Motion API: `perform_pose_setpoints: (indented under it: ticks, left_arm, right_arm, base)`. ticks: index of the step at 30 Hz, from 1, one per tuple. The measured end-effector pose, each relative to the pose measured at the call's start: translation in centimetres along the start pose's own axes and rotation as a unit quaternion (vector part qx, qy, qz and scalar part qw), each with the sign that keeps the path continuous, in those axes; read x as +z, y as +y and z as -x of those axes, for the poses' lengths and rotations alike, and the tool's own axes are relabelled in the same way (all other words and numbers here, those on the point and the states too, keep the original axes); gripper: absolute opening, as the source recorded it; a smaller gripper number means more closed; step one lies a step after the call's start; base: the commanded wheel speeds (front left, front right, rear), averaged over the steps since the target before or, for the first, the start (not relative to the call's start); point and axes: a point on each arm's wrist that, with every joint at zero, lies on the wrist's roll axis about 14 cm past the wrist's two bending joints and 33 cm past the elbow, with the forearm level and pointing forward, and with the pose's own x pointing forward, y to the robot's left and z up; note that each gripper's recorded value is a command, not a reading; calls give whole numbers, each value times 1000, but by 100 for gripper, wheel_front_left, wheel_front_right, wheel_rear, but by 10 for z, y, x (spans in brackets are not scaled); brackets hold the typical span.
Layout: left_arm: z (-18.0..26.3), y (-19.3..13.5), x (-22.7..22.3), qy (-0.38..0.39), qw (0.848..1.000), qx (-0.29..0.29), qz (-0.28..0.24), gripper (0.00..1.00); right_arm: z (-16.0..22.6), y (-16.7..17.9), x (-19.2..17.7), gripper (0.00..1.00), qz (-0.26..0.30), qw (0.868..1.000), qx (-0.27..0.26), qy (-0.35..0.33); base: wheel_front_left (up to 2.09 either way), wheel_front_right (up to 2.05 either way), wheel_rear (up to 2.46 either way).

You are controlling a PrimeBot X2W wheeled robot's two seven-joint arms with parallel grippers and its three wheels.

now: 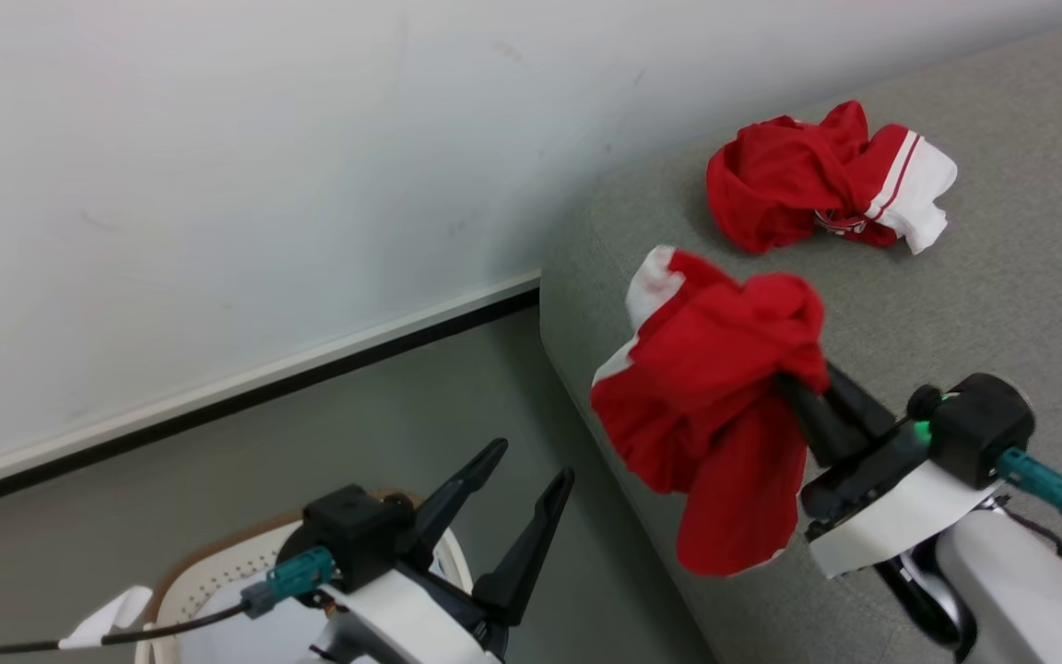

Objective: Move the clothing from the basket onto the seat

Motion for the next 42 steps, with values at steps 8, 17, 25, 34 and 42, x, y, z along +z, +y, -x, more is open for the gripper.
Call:
perform_pose_setpoints:
  ticks: [8,17,25,34,42]
  left_arm:
    - [-12,36,-1,0,1000,7,-1,100]
    - [-26,117,-26,-4,999,42,23,100]
    - [0,188,-72,7,990,129,62,100]
    - [55,238,-122,49,971,223,69,100]
    - [75,246,-104,36,965,258,38,100]
  right_arm:
    - [-35,-76,20,0,38,994,-98,-37]
    - [-101,-219,71,0,138,951,-257,-100]
    - [-119,-314,24,0,176,902,-393,-22]
    - [-117,-304,-161,94,109,887,-432,121]
    - [-120,-247,-194,100,97,910,-372,155]
  base:
    - [0,0,0]
    - [0,0,0]
    - [0,0,0]
    - [0,0,0]
    - [0,0,0]
